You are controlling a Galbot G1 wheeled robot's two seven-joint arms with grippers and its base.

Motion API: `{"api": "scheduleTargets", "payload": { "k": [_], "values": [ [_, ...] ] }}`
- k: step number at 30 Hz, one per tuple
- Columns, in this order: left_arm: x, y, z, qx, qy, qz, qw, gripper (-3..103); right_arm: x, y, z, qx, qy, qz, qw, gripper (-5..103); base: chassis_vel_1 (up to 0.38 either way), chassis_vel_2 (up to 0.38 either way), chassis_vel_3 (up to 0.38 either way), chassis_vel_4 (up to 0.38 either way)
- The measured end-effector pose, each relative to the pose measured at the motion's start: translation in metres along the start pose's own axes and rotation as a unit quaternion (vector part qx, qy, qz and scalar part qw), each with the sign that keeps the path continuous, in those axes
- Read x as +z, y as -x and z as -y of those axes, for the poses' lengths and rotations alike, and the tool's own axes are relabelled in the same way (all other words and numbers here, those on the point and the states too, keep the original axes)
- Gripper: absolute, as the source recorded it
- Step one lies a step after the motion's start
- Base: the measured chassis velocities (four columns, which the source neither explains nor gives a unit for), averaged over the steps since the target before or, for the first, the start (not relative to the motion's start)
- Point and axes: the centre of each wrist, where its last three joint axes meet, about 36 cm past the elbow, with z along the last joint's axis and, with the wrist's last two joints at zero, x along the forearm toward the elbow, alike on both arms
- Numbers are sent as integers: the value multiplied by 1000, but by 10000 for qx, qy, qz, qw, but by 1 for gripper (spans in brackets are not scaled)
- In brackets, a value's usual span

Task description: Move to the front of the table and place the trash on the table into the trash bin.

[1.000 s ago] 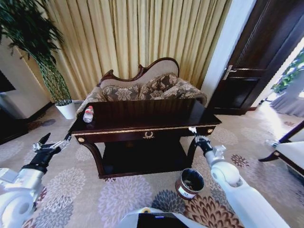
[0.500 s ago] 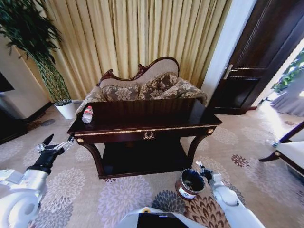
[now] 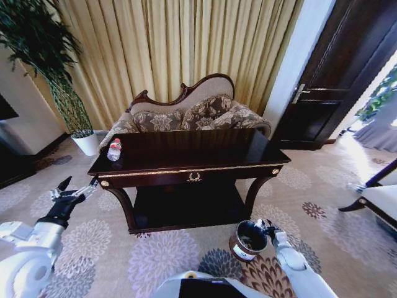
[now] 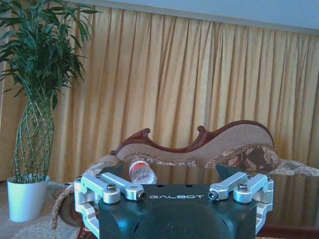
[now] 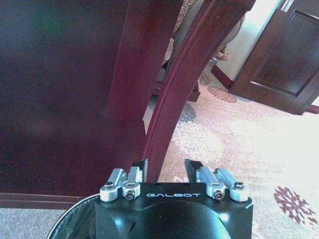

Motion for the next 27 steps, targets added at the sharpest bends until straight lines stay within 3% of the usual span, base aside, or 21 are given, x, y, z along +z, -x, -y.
{"api": "scheduleTargets", "payload": {
  "k": [1,3,4,5,7,8,9,11,13,14,15,18,22,27],
  "values": [
    [1,0,0,-5,-5,-2,10000,100,-2,0,0,40,27,60,10000,52,0,0,0,0],
    [1,-1,0,-8,-4,-2,10000,100,-5,0,0,78,76,143,9998,52,0,0,0,0],
    [0,-1,-1,-19,3,8,10000,100,-18,-2,-1,101,220,366,9990,63,0,0,0,0],
    [0,-1,-1,-19,3,8,10000,100,-18,-2,-1,101,220,366,9990,63,0,0,0,0],
    [-1,-1,-2,-32,18,34,10000,100,-57,-13,-3,-5,574,838,9948,74,0,0,0,0],
    [-2,-1,-2,-57,20,53,10000,100,-81,-22,-6,-114,777,1060,9913,74,0,0,0,0],
    [-2,-1,-2,-57,20,53,10000,100,-81,-22,-6,-114,777,1060,9913,74,0,0,0,0],
    [-4,0,2,-111,4,115,9999,100,-138,-49,-15,-412,1124,1607,9797,85,0,0,0,0],
    [-5,0,3,-116,1,131,9998,100,-155,-59,-18,-505,1208,1777,9753,90,0,0,0,0],
    [-7,-1,5,-100,4,166,9998,100,-188,-80,-25,-653,1327,2166,9650,95,0,0,0,0],
    [-7,-1,5,-100,4,166,9998,100,-188,-80,-25,-653,1327,2166,9650,95,0,0,0,0],
    [-14,-3,8,-84,59,245,9996,100,-237,-120,-43,-932,1440,2729,9466,100,0,0,0,0],
    [-20,-6,10,-98,119,313,9994,100,-258,-144,-57,-1250,1454,2980,9351,100,0,0,0,0],
    [-25,-8,11,-100,170,341,9992,100,-265,-155,-68,-1553,1419,3018,9299,100,0,0,0,0]
  ]
}}
